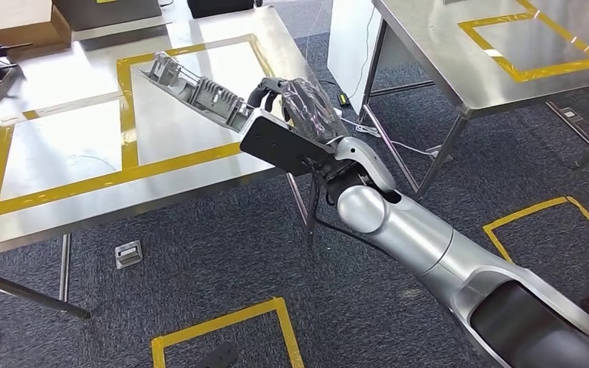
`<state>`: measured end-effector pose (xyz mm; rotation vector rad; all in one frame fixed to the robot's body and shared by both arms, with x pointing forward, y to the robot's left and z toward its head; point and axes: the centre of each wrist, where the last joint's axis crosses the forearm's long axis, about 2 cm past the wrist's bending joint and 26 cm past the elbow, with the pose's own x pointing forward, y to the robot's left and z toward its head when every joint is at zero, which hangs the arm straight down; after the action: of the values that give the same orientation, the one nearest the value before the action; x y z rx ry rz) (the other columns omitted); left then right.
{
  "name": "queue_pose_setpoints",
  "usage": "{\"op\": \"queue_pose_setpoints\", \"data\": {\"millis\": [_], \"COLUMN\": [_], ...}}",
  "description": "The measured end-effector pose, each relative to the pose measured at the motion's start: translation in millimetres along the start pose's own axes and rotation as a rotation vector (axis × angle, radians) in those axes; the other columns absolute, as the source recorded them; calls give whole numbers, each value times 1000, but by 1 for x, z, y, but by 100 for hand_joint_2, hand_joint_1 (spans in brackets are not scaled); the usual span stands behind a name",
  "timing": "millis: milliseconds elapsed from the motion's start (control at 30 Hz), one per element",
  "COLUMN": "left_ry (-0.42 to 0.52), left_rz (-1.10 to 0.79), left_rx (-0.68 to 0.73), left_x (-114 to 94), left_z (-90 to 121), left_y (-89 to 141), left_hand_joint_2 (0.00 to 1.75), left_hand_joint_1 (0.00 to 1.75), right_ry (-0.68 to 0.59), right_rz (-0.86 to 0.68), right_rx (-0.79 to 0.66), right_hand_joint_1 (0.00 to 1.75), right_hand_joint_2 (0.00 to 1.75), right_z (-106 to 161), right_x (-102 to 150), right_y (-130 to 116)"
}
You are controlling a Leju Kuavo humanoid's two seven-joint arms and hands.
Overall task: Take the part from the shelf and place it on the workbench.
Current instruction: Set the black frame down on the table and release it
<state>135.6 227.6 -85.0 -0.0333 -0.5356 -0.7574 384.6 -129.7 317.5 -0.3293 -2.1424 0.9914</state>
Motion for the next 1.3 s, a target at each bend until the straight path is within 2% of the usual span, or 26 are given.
{"op": "queue_pose_setpoints", "data": {"millis": [633, 1300], "left_ry": [-3, -3], "left_rz": [-9, -11], "left_rx": [1, 4], "left_x": [1, 1], "left_z": [0, 0], "left_y": [1, 2], "left_hand_joint_2": [175, 175], "left_hand_joint_1": [0, 0], "right_ry": [-31, -41], "right_rz": [38, 36], "right_rx": [-26, -22], "right_hand_joint_1": [175, 175], "right_hand_joint_2": [175, 175], "right_z": [-12, -14], "right_x": [8, 12], "right_y": [-11, -9]}}
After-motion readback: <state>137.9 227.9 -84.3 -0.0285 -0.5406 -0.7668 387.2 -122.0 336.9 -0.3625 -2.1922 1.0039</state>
